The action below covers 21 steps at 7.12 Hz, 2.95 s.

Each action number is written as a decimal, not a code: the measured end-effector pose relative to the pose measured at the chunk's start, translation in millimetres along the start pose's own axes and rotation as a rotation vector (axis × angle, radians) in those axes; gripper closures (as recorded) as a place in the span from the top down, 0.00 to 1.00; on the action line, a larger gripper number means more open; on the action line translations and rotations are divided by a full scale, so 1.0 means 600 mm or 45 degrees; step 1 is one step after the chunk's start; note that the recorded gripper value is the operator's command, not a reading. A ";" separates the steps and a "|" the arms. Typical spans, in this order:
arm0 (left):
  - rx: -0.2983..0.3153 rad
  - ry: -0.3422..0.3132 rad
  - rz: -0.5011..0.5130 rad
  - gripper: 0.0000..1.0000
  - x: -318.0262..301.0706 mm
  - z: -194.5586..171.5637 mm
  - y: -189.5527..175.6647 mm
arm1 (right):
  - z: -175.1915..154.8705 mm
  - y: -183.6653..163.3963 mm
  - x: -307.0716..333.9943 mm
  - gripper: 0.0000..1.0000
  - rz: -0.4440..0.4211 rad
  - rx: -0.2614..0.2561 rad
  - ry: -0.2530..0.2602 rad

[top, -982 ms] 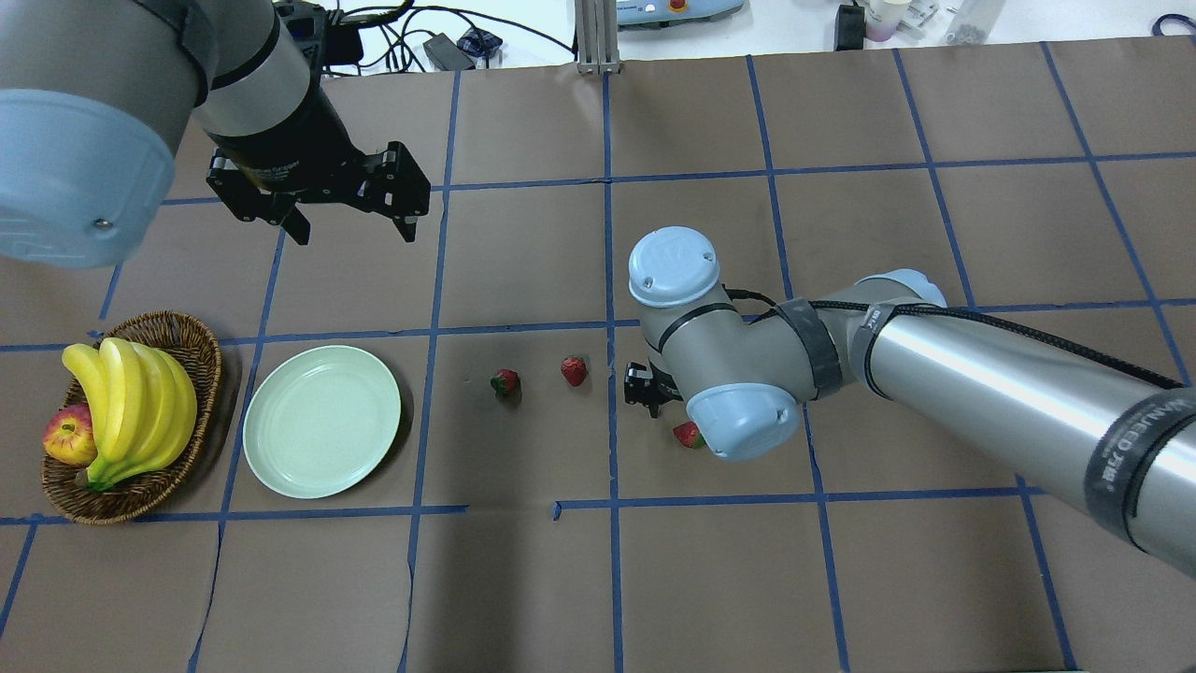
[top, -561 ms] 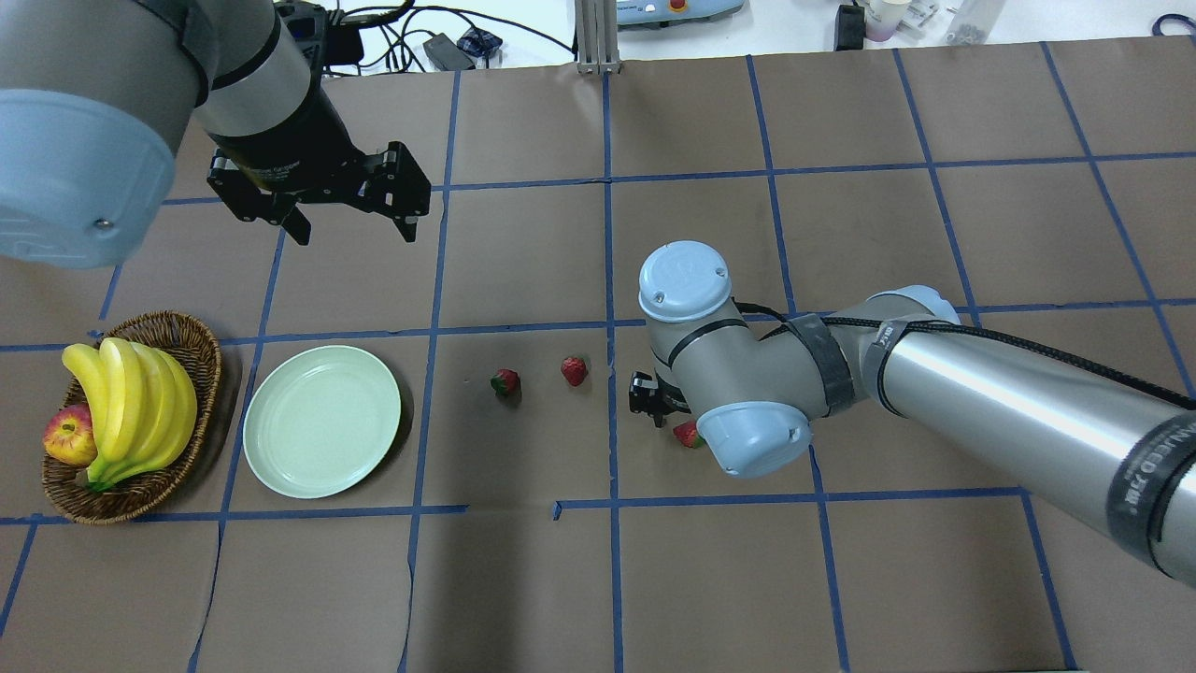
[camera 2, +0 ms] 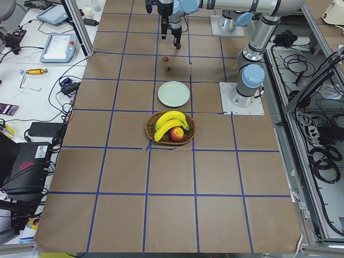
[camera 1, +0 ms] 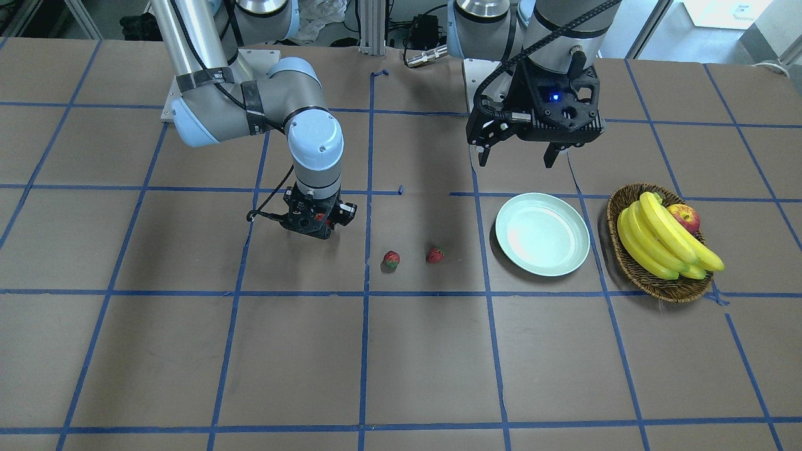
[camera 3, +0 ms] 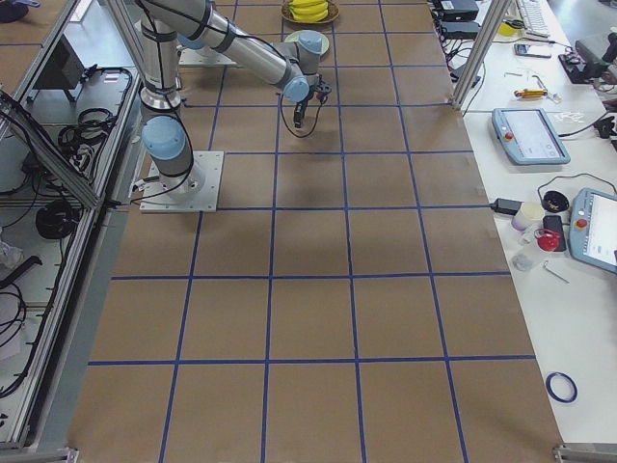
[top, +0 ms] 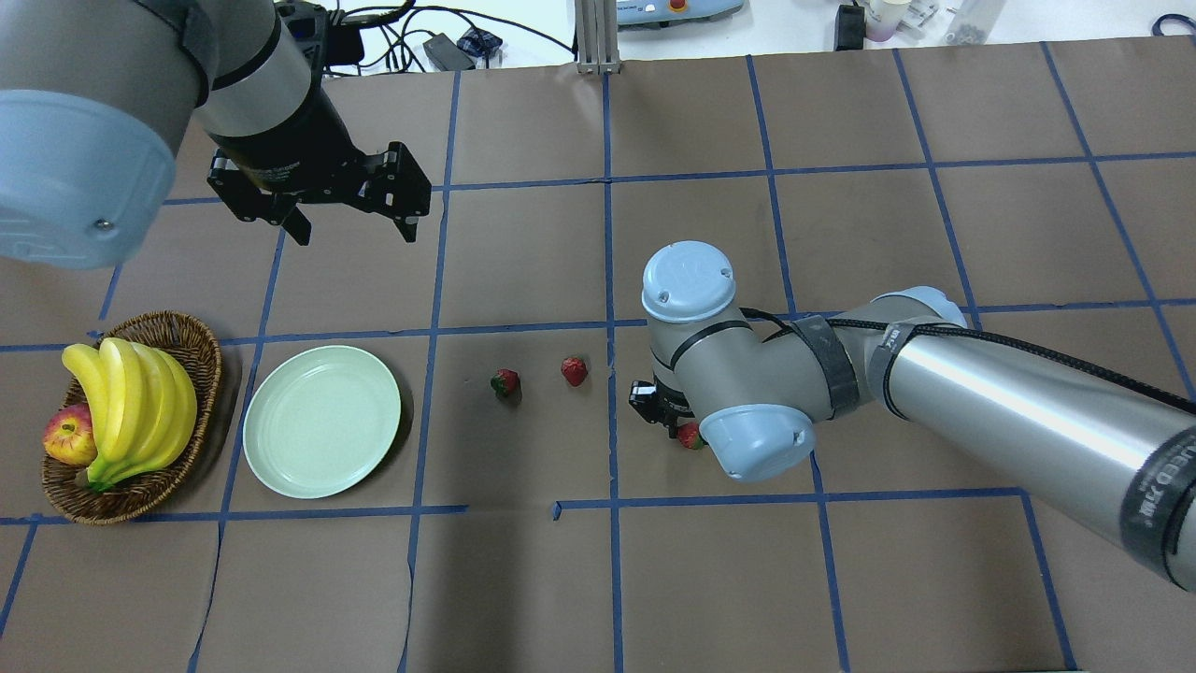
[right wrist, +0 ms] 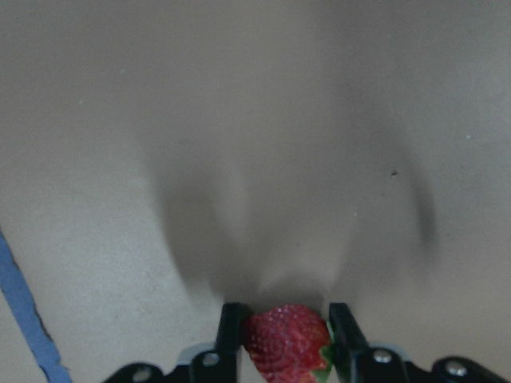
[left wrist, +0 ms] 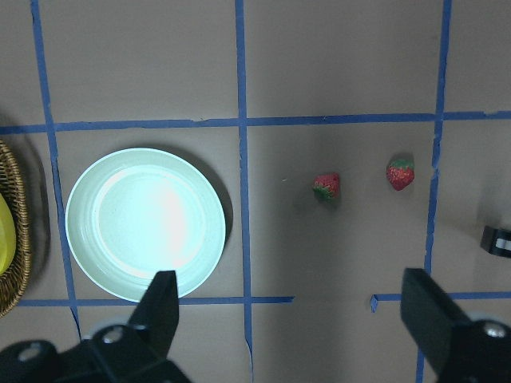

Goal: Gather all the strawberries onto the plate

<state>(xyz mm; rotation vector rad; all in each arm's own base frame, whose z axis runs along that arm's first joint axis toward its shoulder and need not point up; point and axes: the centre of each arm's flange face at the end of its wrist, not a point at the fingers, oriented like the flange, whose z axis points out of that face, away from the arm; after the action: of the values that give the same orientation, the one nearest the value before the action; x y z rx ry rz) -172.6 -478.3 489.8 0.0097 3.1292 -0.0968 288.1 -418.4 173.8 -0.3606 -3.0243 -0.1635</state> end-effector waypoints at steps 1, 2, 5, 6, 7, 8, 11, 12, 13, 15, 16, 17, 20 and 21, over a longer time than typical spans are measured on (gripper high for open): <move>0.000 0.000 0.000 1.00 0.000 0.000 0.000 | -0.009 -0.005 -0.003 0.00 -0.006 0.012 -0.008; 0.000 0.000 0.000 1.00 0.000 0.000 0.000 | -0.030 -0.016 -0.012 0.00 -0.007 0.041 -0.035; 0.001 0.002 -0.001 1.00 0.000 -0.002 0.002 | -0.095 -0.001 -0.100 0.00 -0.090 0.074 -0.345; 0.002 0.002 -0.001 1.00 -0.001 -0.002 0.002 | -0.087 0.023 -0.136 0.00 -0.146 0.062 -0.412; 0.003 0.002 -0.002 1.00 -0.001 -0.003 0.002 | -0.065 0.040 -0.165 0.03 -0.183 0.037 -0.442; 0.004 0.001 -0.002 1.00 -0.001 -0.004 0.002 | -0.042 0.046 -0.181 0.87 -0.201 0.019 -0.450; 0.004 0.000 -0.003 1.00 -0.002 -0.003 0.002 | -0.030 0.050 -0.196 1.00 -0.226 0.005 -0.477; 0.004 0.000 -0.003 1.00 -0.002 -0.003 0.002 | -0.053 0.047 -0.189 1.00 -0.226 0.034 -0.485; 0.004 0.000 -0.004 1.00 -0.003 -0.004 0.001 | -0.099 0.039 -0.166 1.00 -0.204 0.077 -0.492; 0.007 -0.001 -0.005 1.00 -0.003 -0.006 0.002 | -0.197 -0.003 -0.070 1.00 -0.165 0.121 -0.418; 0.008 -0.002 -0.005 1.00 -0.004 -0.006 0.002 | -0.262 -0.024 -0.018 1.00 -0.208 0.137 -0.333; 0.010 -0.002 -0.006 1.00 -0.004 -0.007 0.002 | -0.324 -0.044 0.030 1.00 -0.254 0.152 -0.204; 0.013 -0.003 -0.010 1.00 -0.007 -0.009 0.002 | -0.460 -0.103 0.136 1.00 -0.204 0.187 -0.038; 0.014 -0.003 -0.011 1.00 -0.008 -0.010 0.002 | -0.483 -0.113 0.157 1.00 -0.178 0.203 -0.025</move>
<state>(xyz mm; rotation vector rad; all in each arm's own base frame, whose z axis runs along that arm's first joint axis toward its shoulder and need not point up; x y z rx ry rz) -167.9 -476.5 495.6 -0.0038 3.1264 -0.1136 203.2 -496.5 464.3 -0.1381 -3.0544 0.0725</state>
